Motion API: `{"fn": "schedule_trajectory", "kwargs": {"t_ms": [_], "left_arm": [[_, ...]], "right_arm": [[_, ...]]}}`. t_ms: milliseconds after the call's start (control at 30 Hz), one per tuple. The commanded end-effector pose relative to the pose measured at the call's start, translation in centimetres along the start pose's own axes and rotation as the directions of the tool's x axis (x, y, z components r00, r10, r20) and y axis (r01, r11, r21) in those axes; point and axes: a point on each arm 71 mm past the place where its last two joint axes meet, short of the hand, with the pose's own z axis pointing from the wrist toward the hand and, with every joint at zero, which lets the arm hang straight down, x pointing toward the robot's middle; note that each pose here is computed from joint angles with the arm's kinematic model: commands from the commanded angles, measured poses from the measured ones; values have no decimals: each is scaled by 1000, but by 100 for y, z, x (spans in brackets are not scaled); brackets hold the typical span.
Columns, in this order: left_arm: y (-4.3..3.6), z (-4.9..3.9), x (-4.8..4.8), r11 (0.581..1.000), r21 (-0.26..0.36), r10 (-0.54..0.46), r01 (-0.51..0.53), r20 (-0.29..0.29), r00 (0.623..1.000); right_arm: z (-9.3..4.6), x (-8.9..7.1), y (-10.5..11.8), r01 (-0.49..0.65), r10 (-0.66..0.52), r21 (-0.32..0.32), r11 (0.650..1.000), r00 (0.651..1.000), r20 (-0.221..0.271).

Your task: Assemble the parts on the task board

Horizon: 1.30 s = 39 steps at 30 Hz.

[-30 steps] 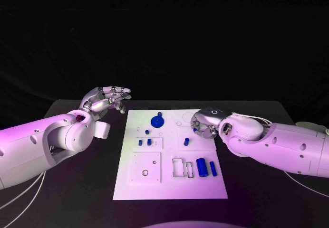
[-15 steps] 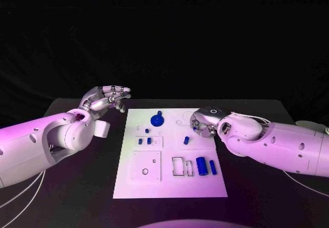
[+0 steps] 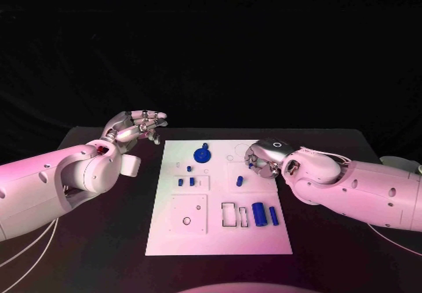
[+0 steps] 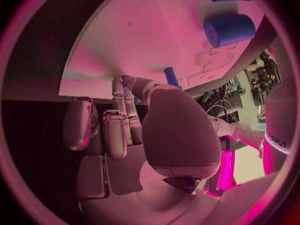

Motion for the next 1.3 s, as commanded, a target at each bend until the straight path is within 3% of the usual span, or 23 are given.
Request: {"fn": "schedule_trajectory", "kwargs": {"t_ms": [33, 367, 633, 967, 1300], "left_arm": [[-8, 7, -9, 1000, 2, -3, 3, 6, 1000], [0, 20, -33, 1000, 0, 3, -3, 21, 1000], [2, 33, -4, 1000, 2, 3, -3, 19, 1000], [5, 64, 117, 1000, 8, -5, 5, -1, 1000], [11, 88, 211, 1000, 8, -12, 12, -18, 1000]], "right_arm": [[-15, -83, 1, -22, 22, -2, 1000, 998, 60], [-135, -321, 69, -83, 86, -32, 996, 987, 138], [-198, -398, 422, -128, 149, -133, 983, 976, 159], [-171, -205, 1084, -172, 211, -306, 937, 972, 102], [-130, 127, 1422, -211, 240, -363, 908, 970, 38]]}}
